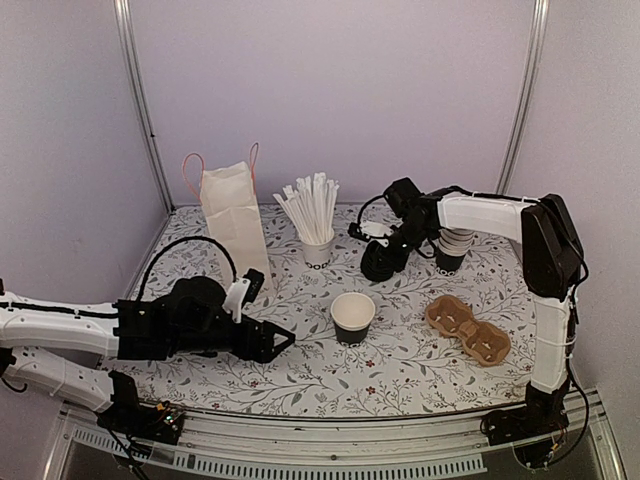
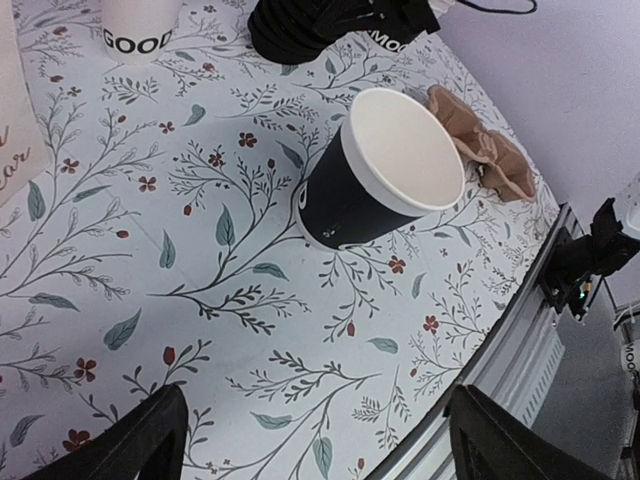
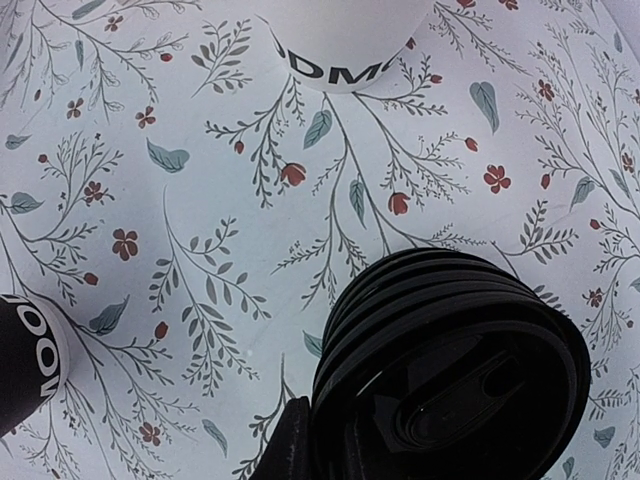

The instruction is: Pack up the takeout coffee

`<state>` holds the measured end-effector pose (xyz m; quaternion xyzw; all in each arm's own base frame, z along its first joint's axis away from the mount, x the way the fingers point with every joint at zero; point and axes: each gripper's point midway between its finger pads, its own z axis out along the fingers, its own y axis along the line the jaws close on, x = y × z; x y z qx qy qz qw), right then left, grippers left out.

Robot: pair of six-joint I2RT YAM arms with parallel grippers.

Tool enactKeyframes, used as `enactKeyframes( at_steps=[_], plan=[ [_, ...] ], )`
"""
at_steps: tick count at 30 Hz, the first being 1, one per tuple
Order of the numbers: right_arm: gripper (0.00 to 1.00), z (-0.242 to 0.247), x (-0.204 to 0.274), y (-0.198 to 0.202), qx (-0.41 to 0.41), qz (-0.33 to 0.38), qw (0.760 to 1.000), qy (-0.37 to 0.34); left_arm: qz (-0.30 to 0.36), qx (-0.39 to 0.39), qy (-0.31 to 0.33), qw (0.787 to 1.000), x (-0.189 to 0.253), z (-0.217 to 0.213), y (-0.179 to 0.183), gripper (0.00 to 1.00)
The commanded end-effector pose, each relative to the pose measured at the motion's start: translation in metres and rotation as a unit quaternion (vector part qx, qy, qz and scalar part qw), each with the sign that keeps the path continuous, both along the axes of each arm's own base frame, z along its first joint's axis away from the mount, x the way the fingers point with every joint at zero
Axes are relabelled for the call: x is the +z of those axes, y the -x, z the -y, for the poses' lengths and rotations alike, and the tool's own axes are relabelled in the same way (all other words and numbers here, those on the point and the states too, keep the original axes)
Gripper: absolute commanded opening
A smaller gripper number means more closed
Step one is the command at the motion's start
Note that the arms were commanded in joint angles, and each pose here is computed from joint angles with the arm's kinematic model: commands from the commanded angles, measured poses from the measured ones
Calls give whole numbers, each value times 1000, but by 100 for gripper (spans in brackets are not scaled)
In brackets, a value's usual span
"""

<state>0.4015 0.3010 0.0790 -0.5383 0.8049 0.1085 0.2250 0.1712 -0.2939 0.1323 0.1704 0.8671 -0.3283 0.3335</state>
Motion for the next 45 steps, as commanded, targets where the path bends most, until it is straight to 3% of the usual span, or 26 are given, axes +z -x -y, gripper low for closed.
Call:
enactKeyframes(
  at_steps=[1, 13, 26, 36, 39, 45],
  plan=[
    [4, -2, 29, -1, 2, 14, 1000, -21, 11, -1, 1, 1000, 11, 5, -6, 93],
    [0, -1, 54, 8, 1, 19, 999, -44, 11, -1, 3, 1000, 15, 8, -8, 93],
    [1, 3, 19, -3, -24, -10, 999, -19, 5, -1, 5, 1000, 14, 10, -8, 93],
    [10, 3, 13, 0, -24, -19, 999, -14, 2, -1, 7, 1000, 13, 12, -7, 93],
    [19, 5, 12, -1, -28, -20, 999, -12, 3, -3, 7, 1000, 13, 12, -7, 93],
    [22, 5, 11, -1, -30, -24, 999, -14, 2, -2, 6, 1000, 11, 11, -7, 93]
  ],
)
